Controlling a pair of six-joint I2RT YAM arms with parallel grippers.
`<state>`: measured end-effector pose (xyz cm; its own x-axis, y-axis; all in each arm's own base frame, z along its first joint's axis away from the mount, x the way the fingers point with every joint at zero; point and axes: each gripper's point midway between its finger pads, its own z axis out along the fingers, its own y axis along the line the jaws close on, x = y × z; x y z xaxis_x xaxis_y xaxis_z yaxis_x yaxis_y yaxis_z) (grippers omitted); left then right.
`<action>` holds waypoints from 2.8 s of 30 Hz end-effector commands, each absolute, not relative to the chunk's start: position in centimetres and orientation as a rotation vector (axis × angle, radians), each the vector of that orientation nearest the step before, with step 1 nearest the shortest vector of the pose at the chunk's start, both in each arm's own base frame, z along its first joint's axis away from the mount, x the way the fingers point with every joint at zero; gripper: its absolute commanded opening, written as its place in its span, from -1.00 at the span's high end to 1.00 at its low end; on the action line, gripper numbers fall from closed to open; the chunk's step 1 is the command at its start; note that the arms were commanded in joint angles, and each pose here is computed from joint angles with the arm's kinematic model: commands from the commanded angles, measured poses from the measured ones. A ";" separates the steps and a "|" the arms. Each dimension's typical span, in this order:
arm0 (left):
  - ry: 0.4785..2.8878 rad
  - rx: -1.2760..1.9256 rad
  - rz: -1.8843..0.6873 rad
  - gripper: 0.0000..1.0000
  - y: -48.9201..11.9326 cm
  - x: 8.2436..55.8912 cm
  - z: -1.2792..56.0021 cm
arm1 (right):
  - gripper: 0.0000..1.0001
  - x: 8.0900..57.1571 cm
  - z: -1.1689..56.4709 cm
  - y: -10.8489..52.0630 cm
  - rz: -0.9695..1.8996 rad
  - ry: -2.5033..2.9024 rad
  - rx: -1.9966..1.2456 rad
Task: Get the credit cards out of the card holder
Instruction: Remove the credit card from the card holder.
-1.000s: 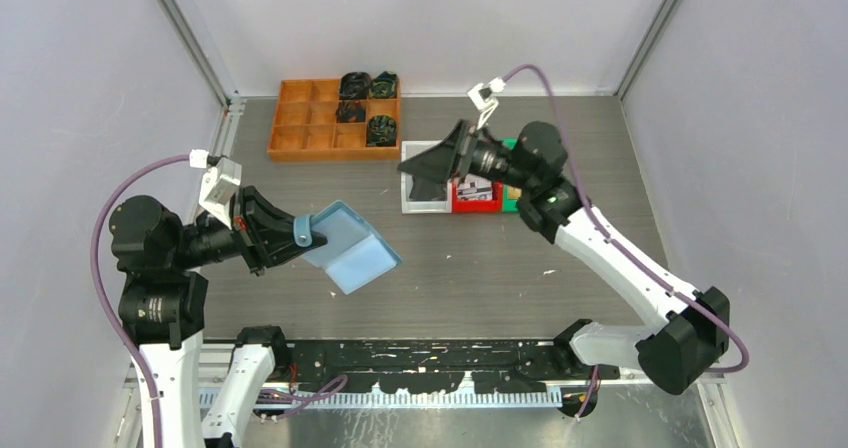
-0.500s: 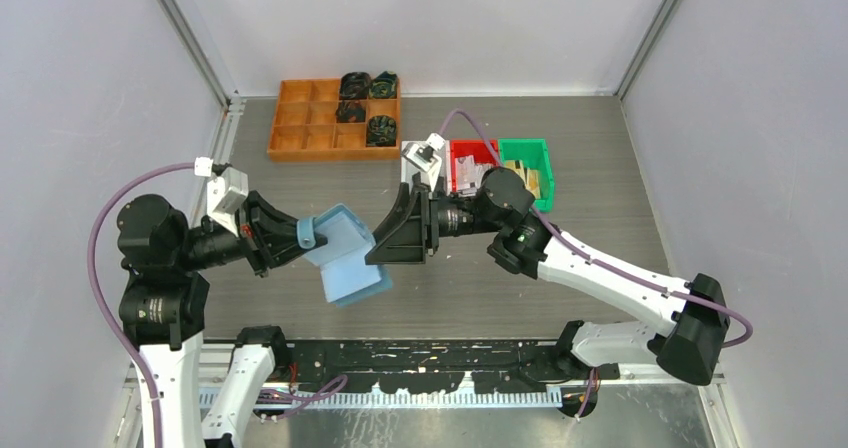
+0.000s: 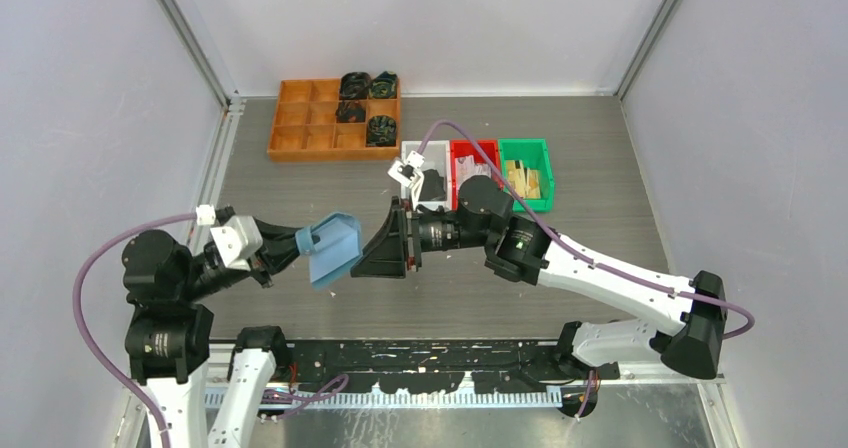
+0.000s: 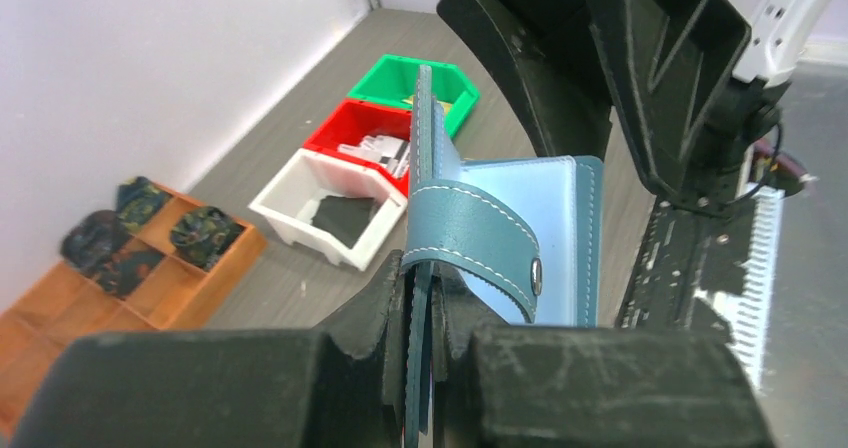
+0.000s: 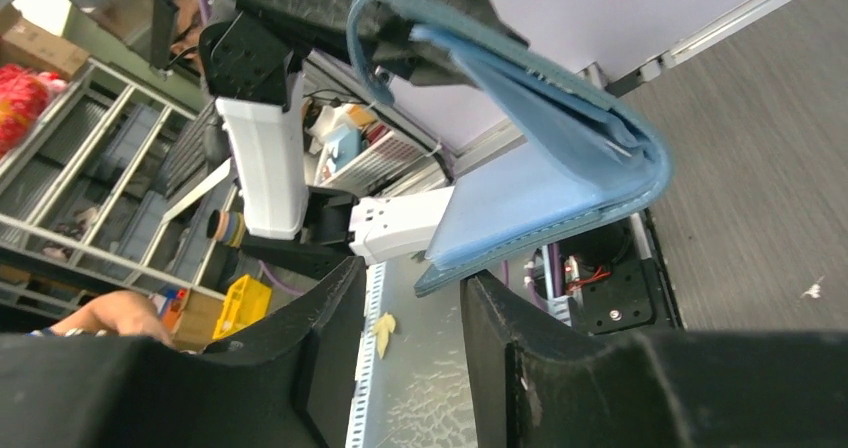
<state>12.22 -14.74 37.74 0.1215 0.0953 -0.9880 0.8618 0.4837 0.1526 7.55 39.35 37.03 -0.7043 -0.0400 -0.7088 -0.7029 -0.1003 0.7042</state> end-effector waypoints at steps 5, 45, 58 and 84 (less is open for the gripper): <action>1.127 1.053 -0.413 1.00 -13.9 12.0 38.7 | -0.15 12.0 36.8 39.4 1.542 1.754 -0.695; 1.601 0.500 -1.452 0.30 -17.2 11.3 44.6 | 0.79 11.7 40.0 39.8 1.782 1.538 -0.632; 1.556 0.569 -1.310 0.82 -16.9 11.3 43.7 | 0.74 10.8 40.8 39.4 1.796 1.495 -0.684; 1.633 0.730 -1.344 0.48 -17.0 9.3 40.2 | 0.76 9.5 41.3 39.5 1.838 1.484 -0.783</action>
<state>10.17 -16.91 39.75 -0.4720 -0.1193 -0.8735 0.8297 0.2749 -0.4859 9.74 39.75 38.14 -0.6667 0.0620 -0.7428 -0.7445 -0.1022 0.6597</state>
